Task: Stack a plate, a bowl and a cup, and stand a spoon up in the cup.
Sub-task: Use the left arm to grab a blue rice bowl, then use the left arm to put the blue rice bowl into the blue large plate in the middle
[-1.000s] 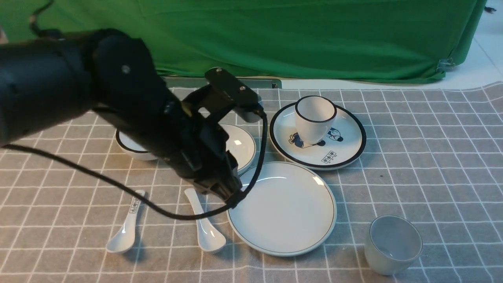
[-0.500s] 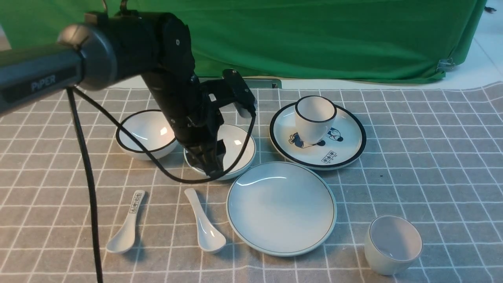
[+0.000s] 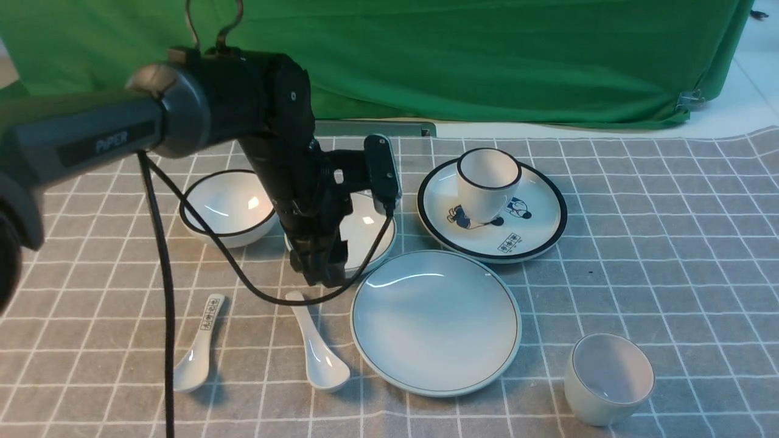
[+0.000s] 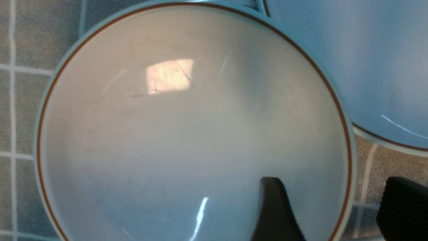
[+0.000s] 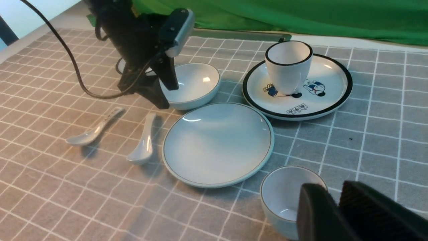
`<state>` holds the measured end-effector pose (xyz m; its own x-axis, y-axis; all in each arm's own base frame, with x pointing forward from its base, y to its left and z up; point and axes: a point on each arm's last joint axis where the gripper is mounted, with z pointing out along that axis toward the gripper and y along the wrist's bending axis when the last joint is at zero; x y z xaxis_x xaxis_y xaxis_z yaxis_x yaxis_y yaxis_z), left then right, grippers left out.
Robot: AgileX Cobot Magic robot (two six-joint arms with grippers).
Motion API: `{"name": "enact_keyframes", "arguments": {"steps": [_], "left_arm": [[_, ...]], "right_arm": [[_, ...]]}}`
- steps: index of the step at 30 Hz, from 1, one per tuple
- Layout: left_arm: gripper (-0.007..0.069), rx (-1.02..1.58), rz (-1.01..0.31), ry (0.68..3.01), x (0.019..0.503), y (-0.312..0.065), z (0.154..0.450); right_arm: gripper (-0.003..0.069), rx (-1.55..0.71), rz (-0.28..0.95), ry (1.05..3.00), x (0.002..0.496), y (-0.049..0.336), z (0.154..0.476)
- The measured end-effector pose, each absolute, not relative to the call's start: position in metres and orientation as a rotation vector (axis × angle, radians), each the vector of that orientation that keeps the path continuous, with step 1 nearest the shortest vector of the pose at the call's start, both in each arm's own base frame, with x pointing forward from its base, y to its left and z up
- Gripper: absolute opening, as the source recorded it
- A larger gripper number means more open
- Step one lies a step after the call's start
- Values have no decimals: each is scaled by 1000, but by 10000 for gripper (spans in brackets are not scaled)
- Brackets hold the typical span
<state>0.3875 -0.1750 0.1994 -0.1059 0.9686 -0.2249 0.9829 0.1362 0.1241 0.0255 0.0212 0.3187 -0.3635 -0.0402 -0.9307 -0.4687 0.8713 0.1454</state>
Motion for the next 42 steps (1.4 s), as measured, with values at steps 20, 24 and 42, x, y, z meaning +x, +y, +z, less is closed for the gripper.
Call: {"name": "enact_keyframes", "arguments": {"steps": [20,24,42], "left_arm": [[22,1736,-102,2271,370,-184,233],[22,1738,-184,2180,337,-223,261],[31,2026,26,2036,295,-294,195]], "right_arm": [[143,-414,443,1922,25,21,316],[143,-424,437,1919,25,21,316],[143,-429,433,1918,25,21,316]]}}
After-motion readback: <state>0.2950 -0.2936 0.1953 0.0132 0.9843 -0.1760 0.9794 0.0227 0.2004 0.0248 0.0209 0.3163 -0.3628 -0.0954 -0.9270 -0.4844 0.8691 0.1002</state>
